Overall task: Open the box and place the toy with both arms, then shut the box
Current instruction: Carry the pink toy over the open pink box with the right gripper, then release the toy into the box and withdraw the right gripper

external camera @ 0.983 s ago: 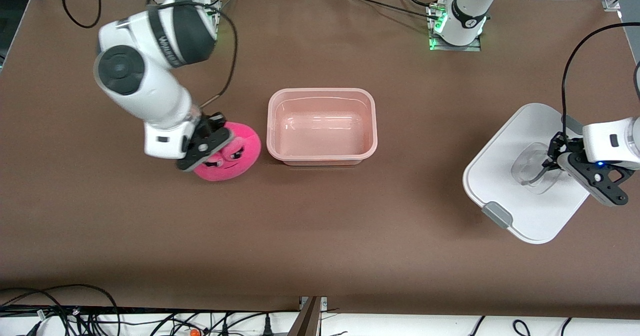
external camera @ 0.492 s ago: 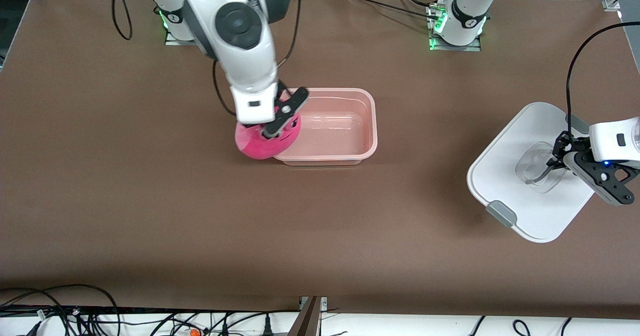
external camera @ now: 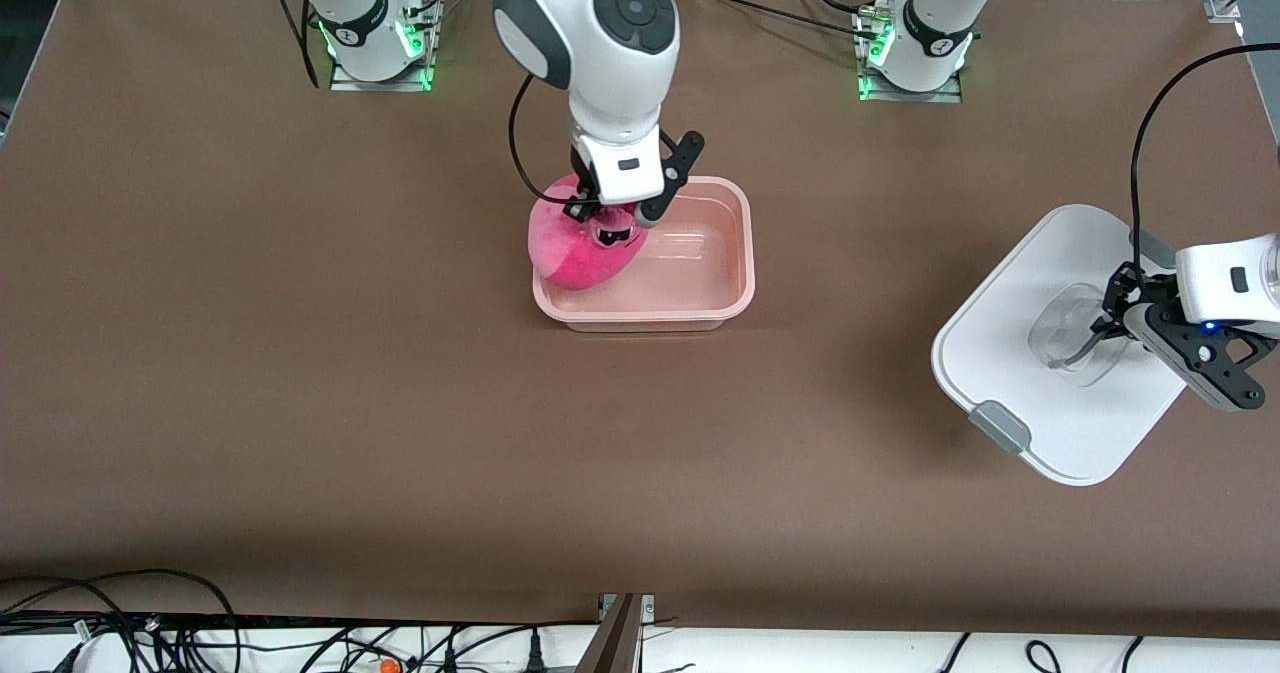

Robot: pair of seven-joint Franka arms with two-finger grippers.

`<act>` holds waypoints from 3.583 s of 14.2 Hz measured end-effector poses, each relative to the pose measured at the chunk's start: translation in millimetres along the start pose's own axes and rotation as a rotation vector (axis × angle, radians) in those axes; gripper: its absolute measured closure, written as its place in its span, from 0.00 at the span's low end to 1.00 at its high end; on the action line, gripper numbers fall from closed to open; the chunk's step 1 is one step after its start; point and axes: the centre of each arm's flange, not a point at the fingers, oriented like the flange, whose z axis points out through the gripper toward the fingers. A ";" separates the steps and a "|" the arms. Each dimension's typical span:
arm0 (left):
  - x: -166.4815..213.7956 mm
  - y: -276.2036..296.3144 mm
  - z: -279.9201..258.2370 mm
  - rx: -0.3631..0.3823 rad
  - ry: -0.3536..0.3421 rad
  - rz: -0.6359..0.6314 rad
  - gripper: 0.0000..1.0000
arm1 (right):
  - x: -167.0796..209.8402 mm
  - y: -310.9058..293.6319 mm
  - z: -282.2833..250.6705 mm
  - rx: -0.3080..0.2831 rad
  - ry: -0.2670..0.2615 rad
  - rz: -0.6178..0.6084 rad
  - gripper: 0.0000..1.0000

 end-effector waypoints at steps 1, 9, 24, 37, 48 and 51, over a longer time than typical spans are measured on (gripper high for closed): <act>0.1 0.1 0.0 0.000 0.000 0.000 0.93 | 1.0 -2.2 2.5 -0.001 -0.009 -0.010 0.94; 2.5 2.6 0.0 -0.001 0.001 0.007 0.93 | 22.2 -52.8 27.5 -0.137 -0.107 -0.165 0.94; 3.2 3.4 0.1 -0.002 0.001 0.008 0.93 | 77.2 -53.3 123.5 -0.234 -0.162 -0.300 0.94; 3.4 3.6 0.1 -0.002 0.001 0.009 0.93 | 106.6 -92.2 99.3 -0.280 0.006 -0.139 0.15; 4.2 4.4 0.1 -0.003 0.001 0.011 0.93 | -55.1 188.0 -57.4 0.151 0.260 0.373 0.00; 5.5 5.8 0.1 -0.003 0.002 0.014 0.93 | -118.4 221.4 -91.3 0.183 0.231 0.515 0.00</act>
